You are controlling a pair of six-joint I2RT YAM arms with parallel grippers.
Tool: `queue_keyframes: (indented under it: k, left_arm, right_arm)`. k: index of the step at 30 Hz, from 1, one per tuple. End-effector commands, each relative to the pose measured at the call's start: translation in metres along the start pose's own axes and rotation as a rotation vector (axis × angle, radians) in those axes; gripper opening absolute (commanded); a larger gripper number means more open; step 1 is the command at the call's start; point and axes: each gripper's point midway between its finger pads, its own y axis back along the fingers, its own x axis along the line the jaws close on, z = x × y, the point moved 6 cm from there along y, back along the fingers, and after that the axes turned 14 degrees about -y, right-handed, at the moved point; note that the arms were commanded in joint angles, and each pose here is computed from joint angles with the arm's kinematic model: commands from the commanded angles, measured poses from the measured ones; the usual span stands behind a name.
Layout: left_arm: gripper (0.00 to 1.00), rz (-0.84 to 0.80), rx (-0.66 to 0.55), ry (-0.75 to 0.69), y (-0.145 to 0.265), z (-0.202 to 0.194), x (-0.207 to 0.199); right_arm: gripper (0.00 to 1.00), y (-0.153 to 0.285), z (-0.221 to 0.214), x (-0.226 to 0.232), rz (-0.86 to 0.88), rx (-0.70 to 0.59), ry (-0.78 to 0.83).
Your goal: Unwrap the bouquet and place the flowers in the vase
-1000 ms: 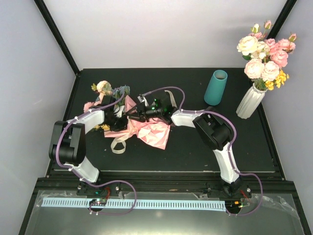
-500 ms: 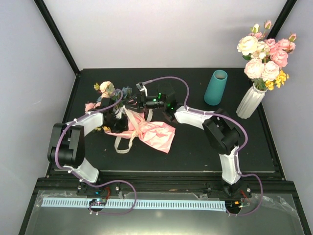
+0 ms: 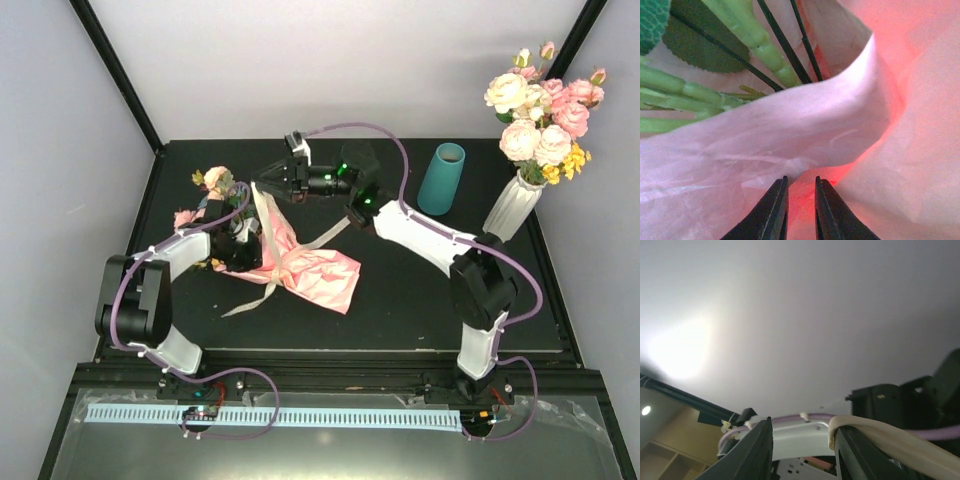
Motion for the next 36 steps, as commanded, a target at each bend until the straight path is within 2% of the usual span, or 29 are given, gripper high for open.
queue_keyframes:
  k: [1,11,26,31,36]
  left_arm:
    - [0.18,0.009,-0.035,-0.023,0.008,0.004,-0.003]
    - [0.18,0.024,-0.054,-0.043,0.016,0.004,-0.007]
    - [0.17,0.059,-0.086,-0.066,0.031,-0.002,-0.011]
    - [0.18,0.089,-0.133,-0.093,0.049,-0.001,-0.02]
    - [0.18,0.123,-0.176,-0.114,0.07,-0.002,-0.029]
  right_arm:
    - [0.37,0.007,0.001,0.056,0.052,-0.033,0.087]
    - [0.37,0.02,0.005,0.141,0.113,-0.082,0.196]
    - [0.44,0.048,0.009,0.234,0.114,-0.222,0.299]
    - [0.46,0.07,0.02,0.247,0.087,-0.311,0.313]
    - [0.49,0.095,0.044,0.231,-0.009,-0.412,0.291]
